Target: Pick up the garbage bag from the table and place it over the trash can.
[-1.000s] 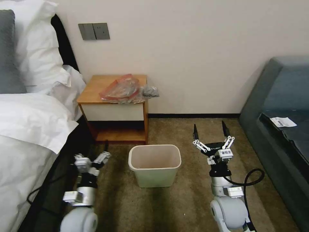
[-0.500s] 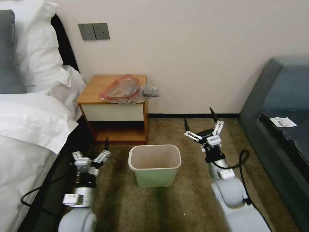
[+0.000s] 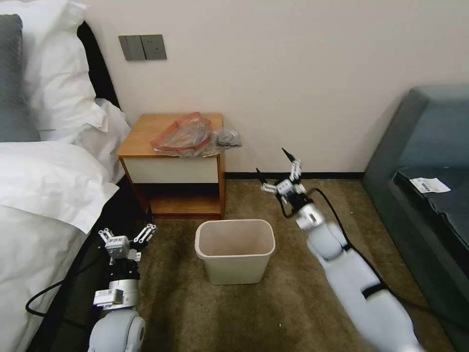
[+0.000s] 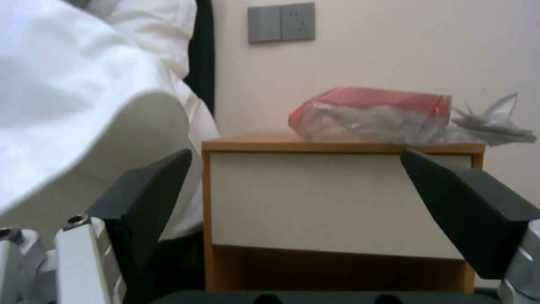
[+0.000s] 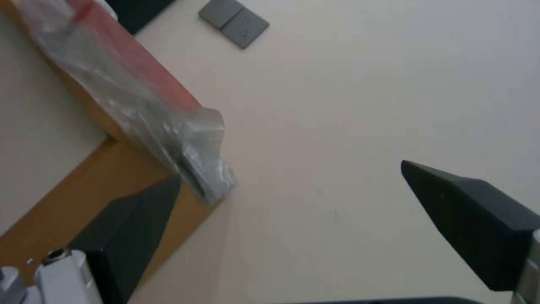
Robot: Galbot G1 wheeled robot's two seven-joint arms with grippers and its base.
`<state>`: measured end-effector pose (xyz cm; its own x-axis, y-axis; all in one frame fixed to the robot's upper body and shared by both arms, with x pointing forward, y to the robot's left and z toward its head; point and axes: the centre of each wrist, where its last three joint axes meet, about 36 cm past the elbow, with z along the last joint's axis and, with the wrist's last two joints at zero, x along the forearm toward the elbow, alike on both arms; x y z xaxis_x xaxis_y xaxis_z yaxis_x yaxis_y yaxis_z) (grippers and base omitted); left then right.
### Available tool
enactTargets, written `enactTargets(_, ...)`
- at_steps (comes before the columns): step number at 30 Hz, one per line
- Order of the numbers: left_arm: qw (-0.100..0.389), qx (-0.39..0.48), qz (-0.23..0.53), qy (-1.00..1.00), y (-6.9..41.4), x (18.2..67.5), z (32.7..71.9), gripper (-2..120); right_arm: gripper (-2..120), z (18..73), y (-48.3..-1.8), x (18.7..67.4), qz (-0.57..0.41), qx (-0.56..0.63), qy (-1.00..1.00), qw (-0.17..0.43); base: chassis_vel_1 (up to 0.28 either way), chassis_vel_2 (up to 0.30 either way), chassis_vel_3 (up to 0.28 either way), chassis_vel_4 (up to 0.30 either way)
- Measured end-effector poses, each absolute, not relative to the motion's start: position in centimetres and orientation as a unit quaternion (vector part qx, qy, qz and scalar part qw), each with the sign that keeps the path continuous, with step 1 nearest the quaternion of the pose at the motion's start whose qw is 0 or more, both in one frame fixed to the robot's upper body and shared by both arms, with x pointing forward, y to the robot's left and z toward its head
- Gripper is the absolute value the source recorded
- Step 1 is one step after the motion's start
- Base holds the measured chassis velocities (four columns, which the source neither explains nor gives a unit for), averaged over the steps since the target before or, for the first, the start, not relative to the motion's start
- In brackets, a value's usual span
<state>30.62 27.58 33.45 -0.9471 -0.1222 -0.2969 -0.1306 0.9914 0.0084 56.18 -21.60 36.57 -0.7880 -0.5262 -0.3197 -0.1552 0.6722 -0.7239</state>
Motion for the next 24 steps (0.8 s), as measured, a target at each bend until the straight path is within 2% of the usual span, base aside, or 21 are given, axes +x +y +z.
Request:
enactTargets(7, 0.139, -0.065, 0.007, 0.988, 27.1, 30.9, 32.6, 93, 100, 37.4, -18.0, 56.8, -0.237, -0.175, 0.935, 0.199, 0.0, 0.0, 0.0, 0.0)
enactTargets(14, 0.134, -0.064, 0.003, 0.989, 26.4, 30.8, 32.2, 93, 100, 37.5, -16.1, 58.4, -0.207, -0.183, 0.945, 0.177, 0.0, 0.0, 0.0, 0.0)
enactTargets(17, 0.132, -0.065, 0.003, 0.989, 26.2, 30.6, 32.1, 93, 100, 37.5, -15.1, 58.5, -0.163, -0.179, 0.958, 0.152, 0.0, 0.0, 0.0, 0.0)
enactTargets(19, 0.131, -0.066, 0.004, 0.989, 26.3, 30.4, 32.1, 93, 100, 37.9, -13.7, 58.4, -0.078, -0.166, 0.977, 0.112, 0.0, 0.0, 0.0, 0.0)
enactTargets(22, 0.13, -0.066, 0.006, 0.989, 26.3, 30.3, 32.0, 93, 100, 38.1, -12.7, 58.3, -0.027, -0.169, 0.98, 0.101, 0.0, 0.0, 0.0, 0.0)
enactTargets(24, 0.128, -0.066, 0.008, 0.99, 26.2, 30.2, 31.9, 93, 100, 38.9, -10.8, 57.9, 0.067, -0.171, 0.98, 0.079, 0.0, 0.0, 0.0, 0.0)
